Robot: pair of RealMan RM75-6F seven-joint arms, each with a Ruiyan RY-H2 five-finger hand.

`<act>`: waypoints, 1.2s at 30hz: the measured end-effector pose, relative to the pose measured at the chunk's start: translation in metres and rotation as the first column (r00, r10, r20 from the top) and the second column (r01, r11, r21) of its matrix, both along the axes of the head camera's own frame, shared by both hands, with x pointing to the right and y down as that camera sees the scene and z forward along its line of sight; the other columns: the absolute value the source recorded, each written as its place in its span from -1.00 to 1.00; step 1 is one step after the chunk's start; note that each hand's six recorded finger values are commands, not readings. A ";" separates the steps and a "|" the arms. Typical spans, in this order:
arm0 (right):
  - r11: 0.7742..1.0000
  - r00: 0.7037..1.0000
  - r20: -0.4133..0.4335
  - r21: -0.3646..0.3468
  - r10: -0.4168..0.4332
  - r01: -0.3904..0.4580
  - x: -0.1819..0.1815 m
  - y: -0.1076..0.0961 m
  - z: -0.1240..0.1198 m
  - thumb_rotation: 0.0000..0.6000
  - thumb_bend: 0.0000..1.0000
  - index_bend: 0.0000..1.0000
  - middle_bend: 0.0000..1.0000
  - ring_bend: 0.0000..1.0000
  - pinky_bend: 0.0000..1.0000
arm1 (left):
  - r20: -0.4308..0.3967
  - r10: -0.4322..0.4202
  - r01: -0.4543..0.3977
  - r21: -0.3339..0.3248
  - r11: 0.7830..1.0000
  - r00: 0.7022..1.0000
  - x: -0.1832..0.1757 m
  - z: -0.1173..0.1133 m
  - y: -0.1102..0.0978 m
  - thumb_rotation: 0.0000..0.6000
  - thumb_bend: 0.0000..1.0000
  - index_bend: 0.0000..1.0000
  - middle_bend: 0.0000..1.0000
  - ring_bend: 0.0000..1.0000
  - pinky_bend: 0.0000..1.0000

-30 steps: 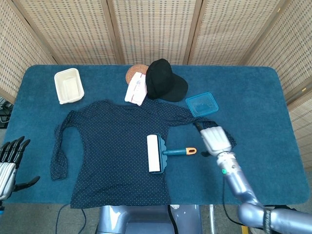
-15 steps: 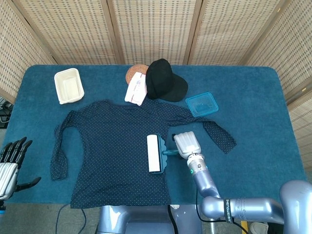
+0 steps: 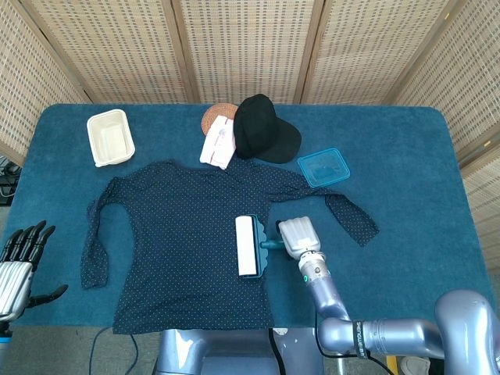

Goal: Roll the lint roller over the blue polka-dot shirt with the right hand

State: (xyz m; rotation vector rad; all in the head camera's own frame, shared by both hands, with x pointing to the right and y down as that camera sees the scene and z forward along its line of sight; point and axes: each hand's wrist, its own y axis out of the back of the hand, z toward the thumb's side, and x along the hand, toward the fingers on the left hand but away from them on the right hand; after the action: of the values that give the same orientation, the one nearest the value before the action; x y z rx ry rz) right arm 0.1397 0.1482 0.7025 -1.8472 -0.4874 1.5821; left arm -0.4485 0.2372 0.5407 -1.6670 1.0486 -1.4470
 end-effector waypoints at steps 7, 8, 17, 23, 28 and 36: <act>1.000 1.000 -0.012 -0.002 -0.004 0.004 -0.003 0.006 0.014 1.00 -0.18 -0.12 1.00 1.00 1.00 | -0.003 -0.006 0.006 -0.003 1.000 1.000 -0.001 0.001 -0.001 1.00 -1.00 -1.00 -1.00 -1.00 -1.00; 1.000 1.000 -0.013 0.000 -0.007 0.007 -0.003 0.007 0.015 1.00 -0.18 -0.12 1.00 1.00 1.00 | -0.004 -0.010 0.010 -0.005 1.000 1.000 -0.002 0.001 -0.002 1.00 -1.00 -1.00 -1.00 -1.00 -1.00; 1.000 1.000 -0.018 0.003 -0.009 0.009 -0.005 0.008 0.023 1.00 -0.06 -0.02 1.00 1.00 1.00 | -0.009 -0.019 0.019 -0.005 1.000 1.000 -0.004 0.001 -0.003 1.00 -1.00 -1.00 -1.00 -1.00 -1.00; 1.000 1.000 -0.024 0.002 -0.011 0.011 -0.005 0.010 0.028 1.00 0.32 0.20 1.00 1.00 1.00 | -0.010 -0.020 0.020 -0.007 1.000 1.000 -0.005 0.001 -0.004 1.00 -1.00 -1.00 -1.00 -1.00 -1.00; 1.000 1.000 -0.006 0.013 -0.013 0.013 -0.006 0.009 0.025 1.00 0.53 0.31 1.00 1.00 1.00 | -0.011 -0.020 0.020 -0.009 1.000 1.000 -0.005 0.002 -0.004 1.00 -1.00 -1.00 -1.00 -1.00 -1.00; 0.997 0.999 0.024 0.068 -0.032 0.030 -0.017 -0.009 0.000 1.00 0.54 0.38 1.00 1.00 1.00 | -0.019 -0.028 0.028 -0.012 1.000 0.999 -0.006 0.001 -0.005 1.00 -1.00 -1.00 -1.00 -1.00 -1.00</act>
State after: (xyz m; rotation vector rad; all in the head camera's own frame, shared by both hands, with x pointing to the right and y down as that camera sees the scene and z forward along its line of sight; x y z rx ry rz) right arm 0.1231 0.1388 0.7023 -1.8171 -0.5150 1.5053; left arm -0.4549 0.2317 0.5420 -1.6839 1.0805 -1.4600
